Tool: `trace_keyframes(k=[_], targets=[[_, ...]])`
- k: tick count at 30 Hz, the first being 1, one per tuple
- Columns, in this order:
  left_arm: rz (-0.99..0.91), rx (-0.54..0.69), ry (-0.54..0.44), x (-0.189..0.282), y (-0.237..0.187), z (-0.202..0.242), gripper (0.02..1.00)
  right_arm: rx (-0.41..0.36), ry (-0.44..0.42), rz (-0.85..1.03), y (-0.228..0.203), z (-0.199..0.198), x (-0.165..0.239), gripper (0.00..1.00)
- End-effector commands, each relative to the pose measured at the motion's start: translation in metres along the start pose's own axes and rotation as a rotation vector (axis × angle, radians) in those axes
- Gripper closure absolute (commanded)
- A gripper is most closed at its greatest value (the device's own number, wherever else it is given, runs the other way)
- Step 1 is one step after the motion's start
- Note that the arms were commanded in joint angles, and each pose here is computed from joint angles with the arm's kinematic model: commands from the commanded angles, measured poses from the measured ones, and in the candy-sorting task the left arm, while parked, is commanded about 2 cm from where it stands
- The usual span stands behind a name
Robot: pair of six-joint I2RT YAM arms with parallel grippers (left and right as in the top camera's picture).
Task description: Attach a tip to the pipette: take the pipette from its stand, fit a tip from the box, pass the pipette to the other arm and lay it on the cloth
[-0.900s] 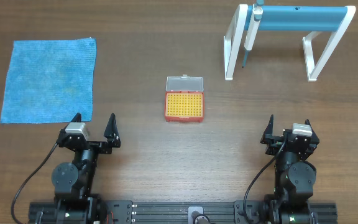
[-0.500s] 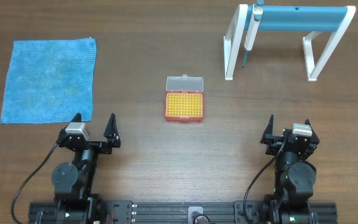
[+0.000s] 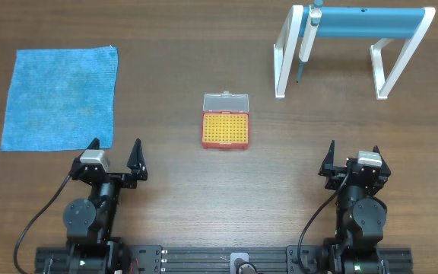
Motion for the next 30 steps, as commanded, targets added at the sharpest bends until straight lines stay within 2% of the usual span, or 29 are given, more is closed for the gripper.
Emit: trace_keyframes(k=[1,2,3,4,6,8,11,14,20,23,30], targets=[[0.001,-0.008,0.008,0.0,-0.001,0.001,0.02,0.001,-0.005,-0.003,-0.002,0.0,0.0,0.106],[0.001,-0.008,0.008,0.0,-0.001,0.001,0.023,0.0,0.0,-0.003,-0.002,0.0,0.0,0.104],[0.001,-0.008,0.008,0.0,-0.001,0.001,0.02,-0.013,0.097,-0.005,-0.002,0.009,0.0,0.106],[0.001,-0.008,0.008,0.0,-0.001,0.001,0.02,-0.016,0.155,-0.018,0.0,0.014,-0.001,0.106],[0.0,-0.008,0.008,0.0,-0.001,0.001,0.023,-0.062,0.201,-0.005,0.008,0.018,-0.003,0.104],[0.001,-0.008,0.008,0.0,-0.001,0.001,0.023,-0.128,0.205,0.029,0.025,0.017,-0.008,0.104],[0.001,-0.008,0.008,0.0,-0.001,0.001,0.02,-0.135,0.204,0.013,0.054,0.018,-0.038,0.106],[0.001,-0.008,0.008,0.0,-0.001,0.001,0.02,-0.141,0.224,-0.086,0.071,0.031,-0.082,0.106],[0.001,-0.008,0.008,0.0,-0.001,0.001,0.023,-0.131,0.292,-0.067,0.071,0.066,-0.138,0.106],[0.001,-0.008,0.008,0.0,-0.001,0.001,0.023,-0.133,0.264,-0.074,0.072,0.068,-0.155,0.104],[0.001,-0.008,0.008,0.0,-0.001,0.001,0.02,-0.137,0.255,-0.098,0.067,0.074,-0.183,0.106]])
Point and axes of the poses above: each gripper's point midway between its finger pads, its own x axis back along the fingers, its own z axis along the line the jaws close on, y = z × x, the point moved 8 cm from there along x, back along the fingers, and after that the axes turned 3 degrees about x, right-handed, at the moved point
